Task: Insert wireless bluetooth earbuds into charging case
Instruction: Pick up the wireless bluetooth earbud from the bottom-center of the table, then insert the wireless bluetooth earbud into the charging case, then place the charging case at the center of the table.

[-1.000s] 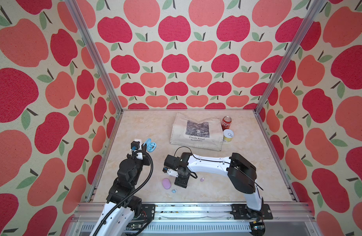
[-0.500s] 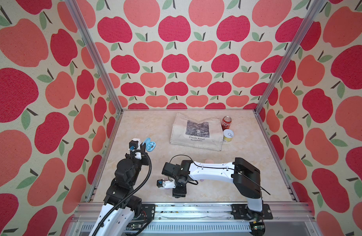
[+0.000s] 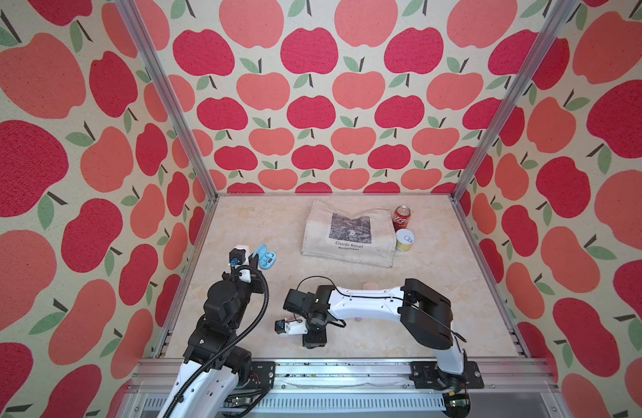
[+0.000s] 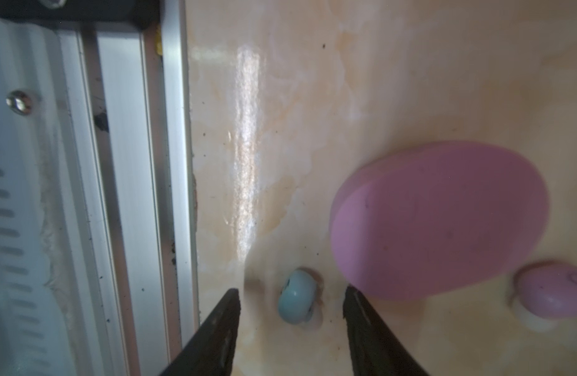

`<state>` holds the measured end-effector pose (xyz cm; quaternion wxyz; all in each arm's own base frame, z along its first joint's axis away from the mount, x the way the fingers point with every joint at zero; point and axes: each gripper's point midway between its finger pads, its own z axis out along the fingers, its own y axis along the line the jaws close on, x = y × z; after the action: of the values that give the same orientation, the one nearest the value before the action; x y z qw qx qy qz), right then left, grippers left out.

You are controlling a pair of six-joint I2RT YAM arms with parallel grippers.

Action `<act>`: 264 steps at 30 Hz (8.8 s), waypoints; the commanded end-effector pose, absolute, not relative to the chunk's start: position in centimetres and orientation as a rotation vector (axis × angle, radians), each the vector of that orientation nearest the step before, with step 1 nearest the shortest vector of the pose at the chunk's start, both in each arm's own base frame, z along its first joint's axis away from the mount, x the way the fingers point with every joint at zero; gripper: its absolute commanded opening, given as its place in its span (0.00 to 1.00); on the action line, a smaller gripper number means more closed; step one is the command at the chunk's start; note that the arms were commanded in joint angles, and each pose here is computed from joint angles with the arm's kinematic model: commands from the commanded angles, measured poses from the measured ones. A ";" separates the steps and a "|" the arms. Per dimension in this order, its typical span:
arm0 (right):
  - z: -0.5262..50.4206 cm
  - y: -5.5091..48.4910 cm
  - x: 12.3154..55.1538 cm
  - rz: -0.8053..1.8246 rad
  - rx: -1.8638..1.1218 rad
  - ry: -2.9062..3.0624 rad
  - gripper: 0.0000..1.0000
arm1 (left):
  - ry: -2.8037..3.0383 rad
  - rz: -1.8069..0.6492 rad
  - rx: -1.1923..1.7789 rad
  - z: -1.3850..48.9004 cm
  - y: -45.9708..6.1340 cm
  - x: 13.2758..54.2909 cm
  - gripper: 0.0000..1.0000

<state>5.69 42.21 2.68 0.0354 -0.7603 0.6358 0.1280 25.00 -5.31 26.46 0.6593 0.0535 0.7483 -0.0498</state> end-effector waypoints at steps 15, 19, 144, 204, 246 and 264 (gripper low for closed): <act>2.0 42.4 5.2 0.401 -2.393 1.955 0.27 | 1.641 -0.103 0.107 29.1 -4.9 24.8 0.00; 1.9 42.1 5.1 0.386 -2.402 1.956 0.20 | 1.644 -0.107 0.110 29.0 -5.0 24.8 0.00; 26.1 40.6 27.4 1.352 -0.708 2.267 0.34 | 1.473 -0.585 0.624 28.9 -21.3 32.1 0.00; 23.2 32.0 28.5 0.881 -0.585 2.432 0.73 | 1.449 -0.647 0.884 24.8 -28.0 32.2 0.00; 19.6 25.3 31.5 0.706 -0.244 2.556 0.73 | 1.651 -0.690 1.346 5.3 -32.1 30.0 0.01; 16.1 22.8 31.3 0.431 -0.367 2.675 0.75 | 1.660 -0.577 1.018 11.9 -28.2 31.2 0.62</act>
<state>31.28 24.22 17.87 0.2240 -0.1077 0.9455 0.2104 29.98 -29.43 7.68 0.4653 0.4824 0.6985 -0.2508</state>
